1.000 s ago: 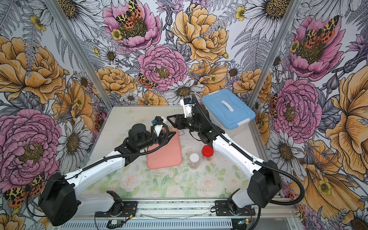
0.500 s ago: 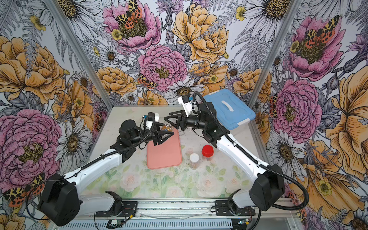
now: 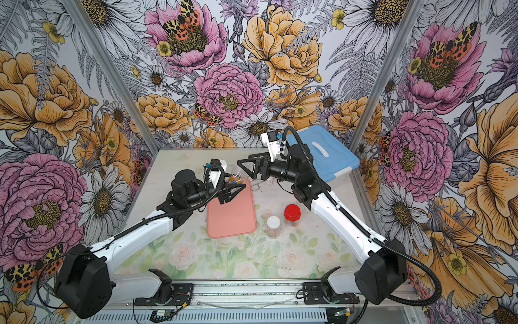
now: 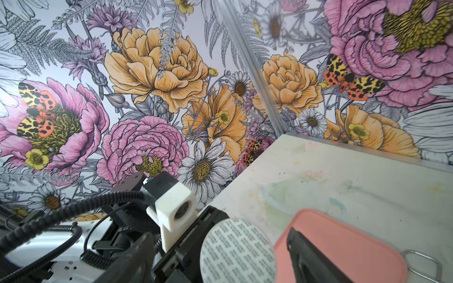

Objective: Pour the candies out of the jar
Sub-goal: Unscrew the lid from the jar.

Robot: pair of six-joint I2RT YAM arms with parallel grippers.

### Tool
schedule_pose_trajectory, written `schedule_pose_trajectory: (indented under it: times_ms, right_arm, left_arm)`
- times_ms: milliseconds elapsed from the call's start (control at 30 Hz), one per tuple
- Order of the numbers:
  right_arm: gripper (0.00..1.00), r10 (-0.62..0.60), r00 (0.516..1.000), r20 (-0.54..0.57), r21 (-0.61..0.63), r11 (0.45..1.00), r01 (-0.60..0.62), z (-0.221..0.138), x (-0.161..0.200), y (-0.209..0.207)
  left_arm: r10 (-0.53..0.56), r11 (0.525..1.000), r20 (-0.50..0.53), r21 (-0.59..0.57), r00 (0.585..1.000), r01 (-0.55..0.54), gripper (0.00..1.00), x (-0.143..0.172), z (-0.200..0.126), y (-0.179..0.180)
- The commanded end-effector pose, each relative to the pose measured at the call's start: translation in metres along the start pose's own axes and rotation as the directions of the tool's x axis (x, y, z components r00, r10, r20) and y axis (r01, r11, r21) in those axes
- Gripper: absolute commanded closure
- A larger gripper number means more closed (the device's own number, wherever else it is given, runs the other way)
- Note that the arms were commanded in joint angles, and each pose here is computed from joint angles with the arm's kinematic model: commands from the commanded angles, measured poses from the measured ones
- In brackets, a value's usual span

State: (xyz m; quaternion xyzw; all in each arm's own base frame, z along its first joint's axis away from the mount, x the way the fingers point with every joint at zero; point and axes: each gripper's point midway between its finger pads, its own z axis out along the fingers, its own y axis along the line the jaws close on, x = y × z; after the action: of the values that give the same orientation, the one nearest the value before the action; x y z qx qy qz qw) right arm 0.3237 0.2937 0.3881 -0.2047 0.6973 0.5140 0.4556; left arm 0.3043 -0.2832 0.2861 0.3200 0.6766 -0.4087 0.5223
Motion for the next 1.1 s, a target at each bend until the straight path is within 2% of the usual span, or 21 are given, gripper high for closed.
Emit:
schedule_pose_trajectory:
  times_ms: [0,200,633,900,967,1033,1067]
  right_arm:
    - [0.15,0.045,0.998,0.041,0.177,0.983,-0.052,-0.003,-0.001,-0.029]
    - [0.19,0.078,0.997,0.024,0.236,0.968,-0.081,0.012,0.014,-0.042]
    - [0.28,0.139,0.99,-0.027,0.273,0.954,-0.126,0.031,0.039,-0.052]
    - [0.45,0.164,0.986,-0.04,0.262,0.954,-0.148,0.037,0.043,-0.053]
    - [0.42,0.166,0.985,-0.049,0.247,0.957,-0.149,0.039,0.044,-0.05]
    - [0.3,0.168,0.984,-0.056,0.242,0.959,-0.15,0.04,0.046,-0.05]
    - [0.28,0.17,0.984,-0.057,0.246,0.957,-0.151,0.04,0.047,-0.051]
  left_arm:
    - [0.069,0.991,0.0,-0.118,0.998,-0.068,1.0,-0.002,-0.001,0.012]
    - [0.148,0.969,-0.075,-0.186,0.986,-0.16,1.0,0.005,0.007,0.01]
    - [0.165,0.959,-0.086,-0.22,0.983,-0.18,1.0,0.007,0.008,0.013]
    - [0.165,0.955,-0.087,-0.235,0.982,-0.182,1.0,0.007,0.007,0.015]
    - [0.165,0.954,-0.084,-0.241,0.983,-0.181,1.0,0.006,0.007,0.015]
    - [0.163,0.953,-0.081,-0.246,0.983,-0.178,1.0,0.006,0.006,0.016]
    - [0.163,0.952,-0.079,-0.251,0.983,-0.178,1.0,0.006,0.006,0.017]
